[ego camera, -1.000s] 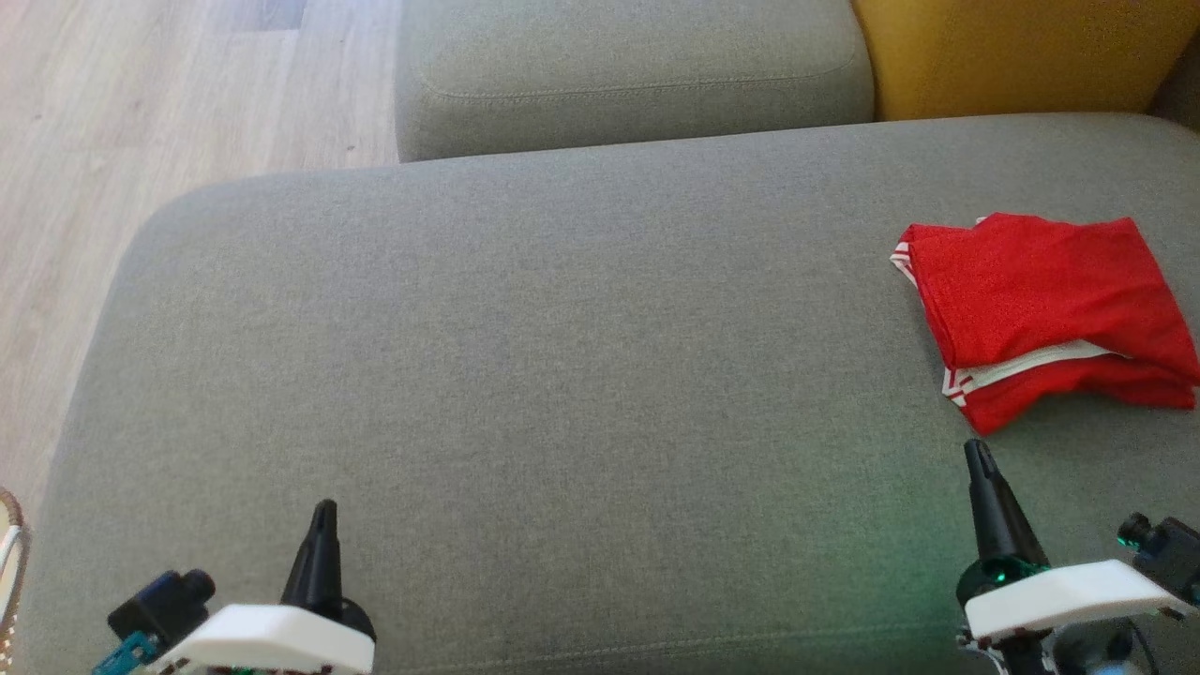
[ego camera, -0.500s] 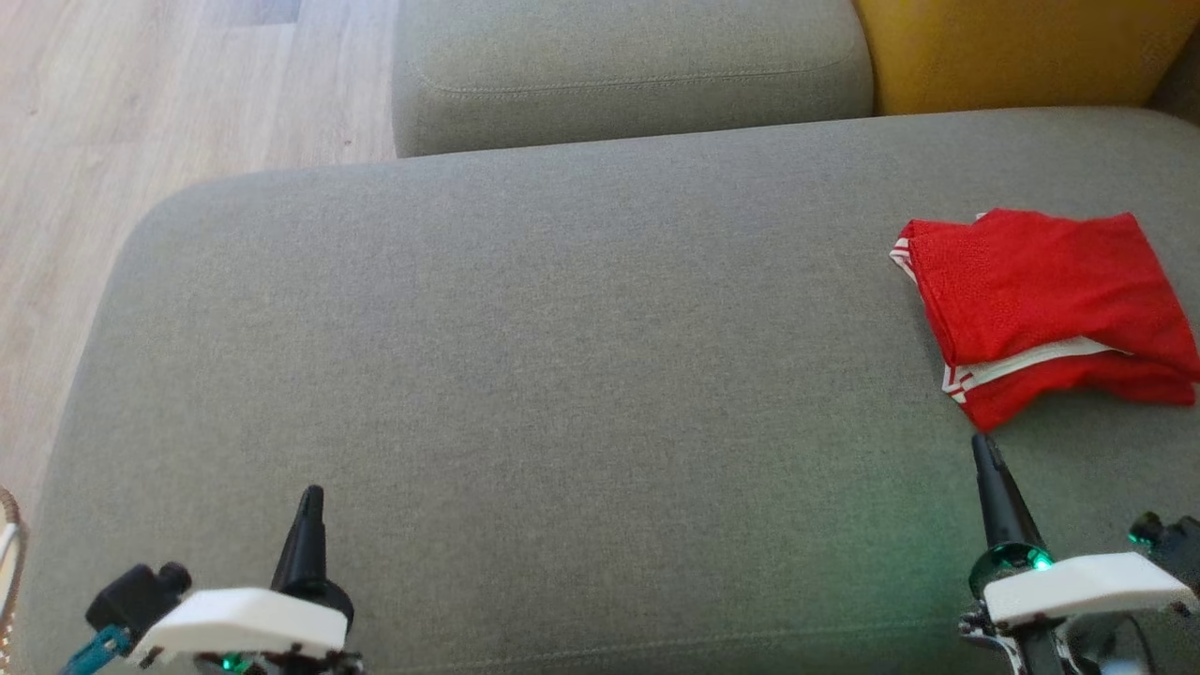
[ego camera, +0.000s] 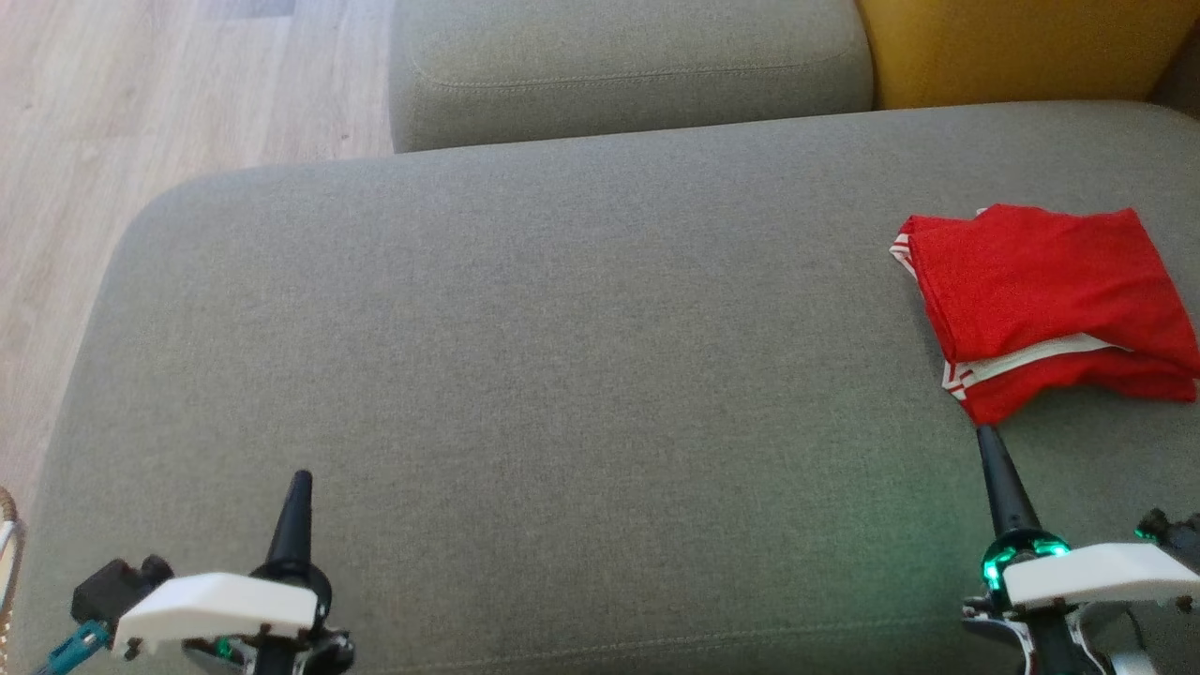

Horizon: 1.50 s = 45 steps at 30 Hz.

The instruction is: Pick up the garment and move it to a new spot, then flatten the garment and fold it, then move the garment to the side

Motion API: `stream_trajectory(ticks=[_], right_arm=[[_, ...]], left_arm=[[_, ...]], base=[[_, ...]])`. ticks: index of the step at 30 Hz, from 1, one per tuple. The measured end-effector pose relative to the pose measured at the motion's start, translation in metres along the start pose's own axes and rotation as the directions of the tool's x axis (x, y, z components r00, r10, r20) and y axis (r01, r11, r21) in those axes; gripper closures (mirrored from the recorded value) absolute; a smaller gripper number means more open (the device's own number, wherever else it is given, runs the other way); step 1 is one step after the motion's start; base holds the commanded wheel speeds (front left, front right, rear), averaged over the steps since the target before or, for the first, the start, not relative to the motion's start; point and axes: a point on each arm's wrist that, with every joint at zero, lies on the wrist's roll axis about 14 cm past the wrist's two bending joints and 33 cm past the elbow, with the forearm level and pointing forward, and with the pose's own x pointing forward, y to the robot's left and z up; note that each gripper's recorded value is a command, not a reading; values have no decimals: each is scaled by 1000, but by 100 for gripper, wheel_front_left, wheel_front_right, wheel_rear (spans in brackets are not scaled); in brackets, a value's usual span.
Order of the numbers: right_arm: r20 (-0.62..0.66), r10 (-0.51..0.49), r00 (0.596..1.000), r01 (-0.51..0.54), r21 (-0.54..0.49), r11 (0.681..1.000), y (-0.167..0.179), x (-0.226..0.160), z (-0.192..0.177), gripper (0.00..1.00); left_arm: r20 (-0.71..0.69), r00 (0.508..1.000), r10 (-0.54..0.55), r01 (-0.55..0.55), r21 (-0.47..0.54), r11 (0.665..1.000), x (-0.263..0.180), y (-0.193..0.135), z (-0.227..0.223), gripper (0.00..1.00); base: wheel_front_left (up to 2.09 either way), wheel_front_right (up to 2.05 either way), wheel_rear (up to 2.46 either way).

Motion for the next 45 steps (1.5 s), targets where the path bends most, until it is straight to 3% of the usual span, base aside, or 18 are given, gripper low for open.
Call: stream_trajectory(ticks=[20, 45], right_arm=[[-9, 9, 1000, -7, 217, 976, 4, 9, 2, 100], [-11, 28, 1000, -20, 468, 884, 7, 17, 5, 100]], left_arm=[[11, 1000, -28, 29, -223, 974, 12, -5, 12, 100], [46, 995, -85, 96, -471, 877, 26, -15, 29, 100]], base=[[0, 0, 0], [0, 0, 0]])
